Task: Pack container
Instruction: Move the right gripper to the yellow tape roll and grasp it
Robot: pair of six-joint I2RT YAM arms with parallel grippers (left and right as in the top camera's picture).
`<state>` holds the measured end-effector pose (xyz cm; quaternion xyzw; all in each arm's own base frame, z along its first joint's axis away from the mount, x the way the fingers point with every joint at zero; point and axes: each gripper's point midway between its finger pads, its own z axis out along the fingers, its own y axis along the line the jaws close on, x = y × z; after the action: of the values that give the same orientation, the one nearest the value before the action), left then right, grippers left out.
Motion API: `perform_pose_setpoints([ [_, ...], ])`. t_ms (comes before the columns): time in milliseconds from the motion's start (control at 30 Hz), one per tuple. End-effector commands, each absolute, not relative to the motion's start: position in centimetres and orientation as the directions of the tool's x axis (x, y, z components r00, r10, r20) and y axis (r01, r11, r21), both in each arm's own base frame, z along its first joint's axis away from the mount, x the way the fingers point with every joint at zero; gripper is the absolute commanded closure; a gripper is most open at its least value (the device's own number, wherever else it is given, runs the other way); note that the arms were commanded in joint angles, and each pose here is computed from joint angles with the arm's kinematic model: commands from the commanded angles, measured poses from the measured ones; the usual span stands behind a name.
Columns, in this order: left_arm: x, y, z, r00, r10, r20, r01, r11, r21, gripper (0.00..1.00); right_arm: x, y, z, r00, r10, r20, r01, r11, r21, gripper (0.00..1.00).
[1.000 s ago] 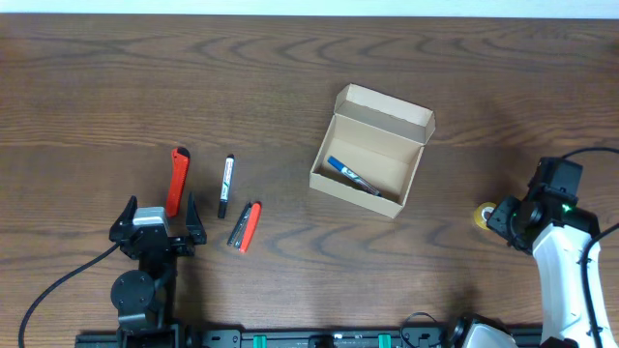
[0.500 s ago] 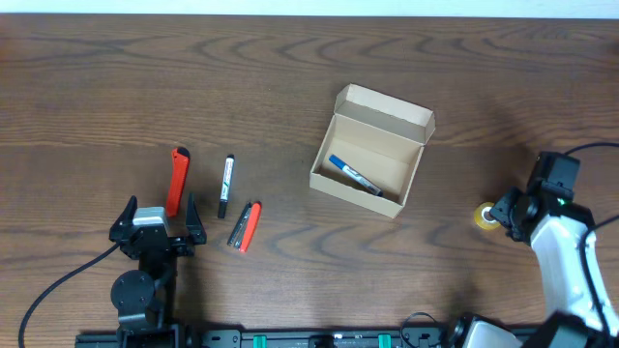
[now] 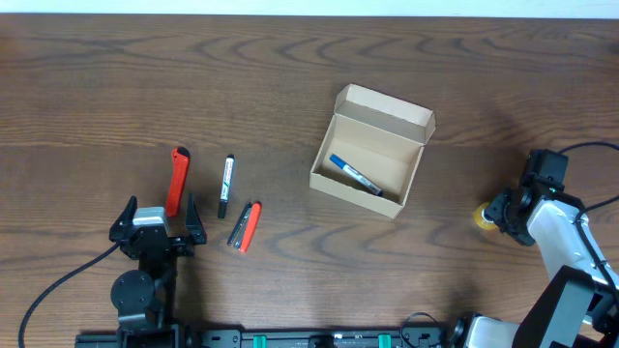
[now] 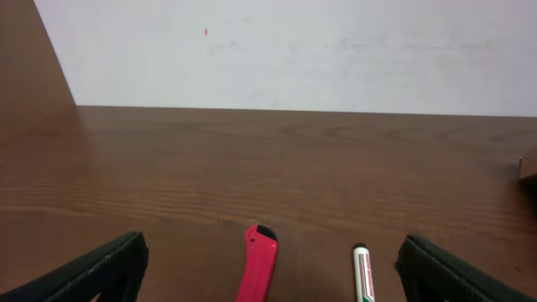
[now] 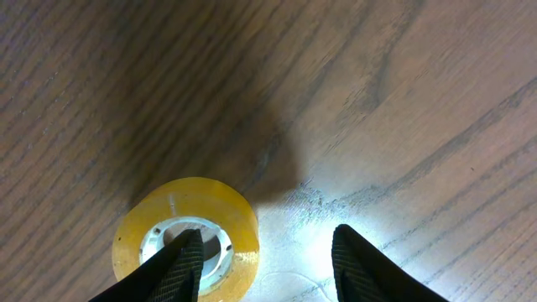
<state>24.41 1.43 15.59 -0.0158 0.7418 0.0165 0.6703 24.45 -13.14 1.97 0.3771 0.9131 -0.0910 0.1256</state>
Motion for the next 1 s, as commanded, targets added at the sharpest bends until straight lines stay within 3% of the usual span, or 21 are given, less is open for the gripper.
perform_pose_setpoints([
  [0,24.4,1.3,13.7,-0.151,-0.016,-0.988,-0.039,0.999,-0.010,0.04,24.2,-13.5,1.7,-0.668,0.679,-0.302,0.728,0.680,-0.081,0.51],
  [667,24.4,1.3,13.7,-0.151,-0.016,-0.988,-0.039,0.999,-0.010,0.05,23.6,-12.8,-0.8,-0.690,0.690,-0.221,0.719,0.689,-0.093,0.52],
  [700,24.4,1.3,13.7,-0.151,-0.016,-0.988,-0.039,0.999,-0.010,0.04,23.6,-12.7,-0.9,-0.691,0.691,-0.214,0.718,0.690,-0.090,0.55],
  [733,24.4,1.3,13.7,-0.151,-0.016,-0.988,-0.039,0.999,-0.010,0.05,23.5,-12.6,-1.1,-0.692,0.692,-0.206,0.717,0.691,-0.090,0.68],
  [833,24.4,1.3,13.7,-0.151,-0.016,-0.988,-0.039,0.999,-0.010,0.05,23.3,-12.4,-1.6,-0.696,0.694,-0.183,0.715,0.693,-0.092,0.93],
  [867,24.4,1.3,13.7,-0.151,-0.016,-0.988,-0.039,0.999,-0.010,0.05,23.3,-12.3,-1.8,-0.697,0.695,-0.178,0.714,0.694,-0.088,0.98],
  [967,24.4,1.3,13.7,-0.151,-0.016,-0.988,-0.039,0.999,-0.010,0.05,23.4,-12.2,-1.9,-0.697,0.695,-0.175,0.714,0.696,-0.082,0.99],
])
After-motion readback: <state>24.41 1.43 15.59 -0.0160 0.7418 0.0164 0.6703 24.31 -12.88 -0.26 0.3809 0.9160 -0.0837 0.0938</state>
